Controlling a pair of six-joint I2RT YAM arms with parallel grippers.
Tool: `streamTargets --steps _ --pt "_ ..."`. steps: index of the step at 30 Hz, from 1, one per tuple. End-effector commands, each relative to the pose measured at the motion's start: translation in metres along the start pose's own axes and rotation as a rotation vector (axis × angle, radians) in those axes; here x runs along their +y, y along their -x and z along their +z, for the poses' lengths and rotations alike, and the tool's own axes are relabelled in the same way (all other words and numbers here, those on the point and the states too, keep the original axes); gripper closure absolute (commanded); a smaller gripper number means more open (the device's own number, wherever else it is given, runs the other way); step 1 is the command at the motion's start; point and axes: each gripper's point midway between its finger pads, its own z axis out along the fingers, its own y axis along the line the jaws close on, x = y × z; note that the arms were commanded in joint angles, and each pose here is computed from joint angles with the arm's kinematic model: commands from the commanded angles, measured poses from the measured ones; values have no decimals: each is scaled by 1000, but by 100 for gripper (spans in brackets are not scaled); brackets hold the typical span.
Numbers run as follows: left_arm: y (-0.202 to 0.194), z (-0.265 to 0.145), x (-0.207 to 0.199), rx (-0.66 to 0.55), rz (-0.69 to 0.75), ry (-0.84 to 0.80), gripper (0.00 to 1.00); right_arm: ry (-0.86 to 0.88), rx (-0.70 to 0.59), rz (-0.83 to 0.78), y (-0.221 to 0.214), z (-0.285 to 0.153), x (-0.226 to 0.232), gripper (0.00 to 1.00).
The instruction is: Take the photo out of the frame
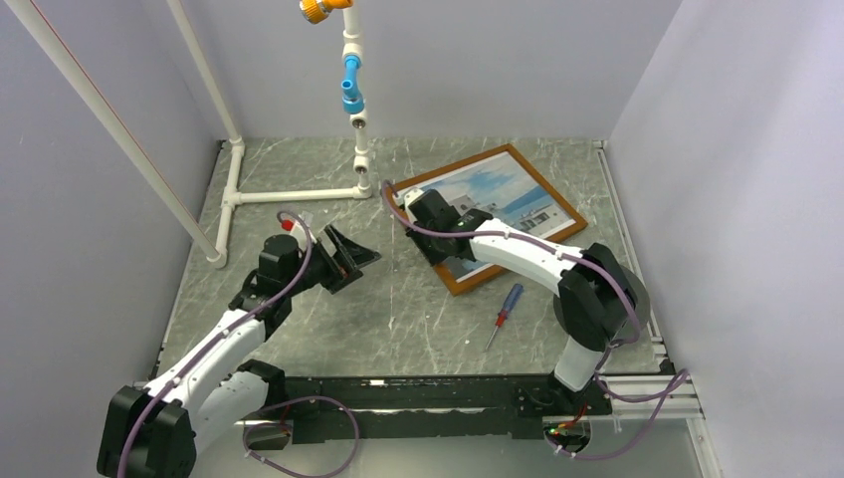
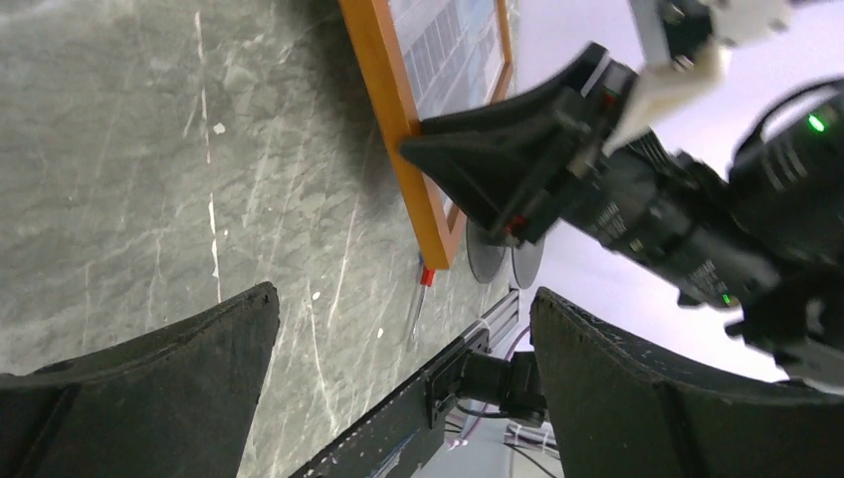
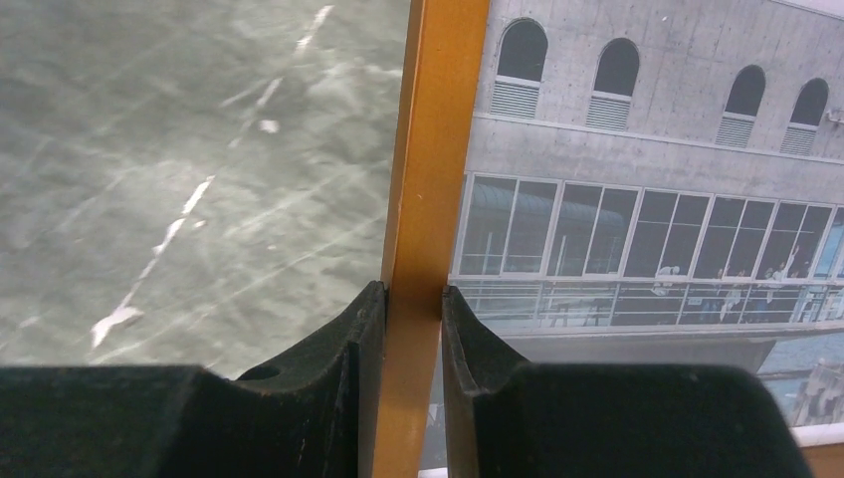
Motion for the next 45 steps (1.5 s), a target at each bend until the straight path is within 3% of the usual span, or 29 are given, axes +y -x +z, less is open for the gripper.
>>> streamTargets --steps 1,17,26,34,39,43,45 --pt "4 8 1 -35 -95 -30 1 79 -123 -11 35 -30 32 100" --pt "20 21 36 -135 -72 -3 1 217 -163 39 54 -56 104 100" --pt "39 19 27 -196 -3 -58 1 270 -185 23 66 -70 135 100" --pt "48 28 36 -209 -37 -28 1 312 -205 35 74 -80 154 100" --pt "54 33 32 -199 -32 -30 13 309 -200 21 72 -84 162 100" --pt "53 33 34 -189 -36 -11 34 297 -213 19 73 -87 162 100" --pt "53 32 35 -190 -36 0 38 296 -212 20 72 -88 163 100"
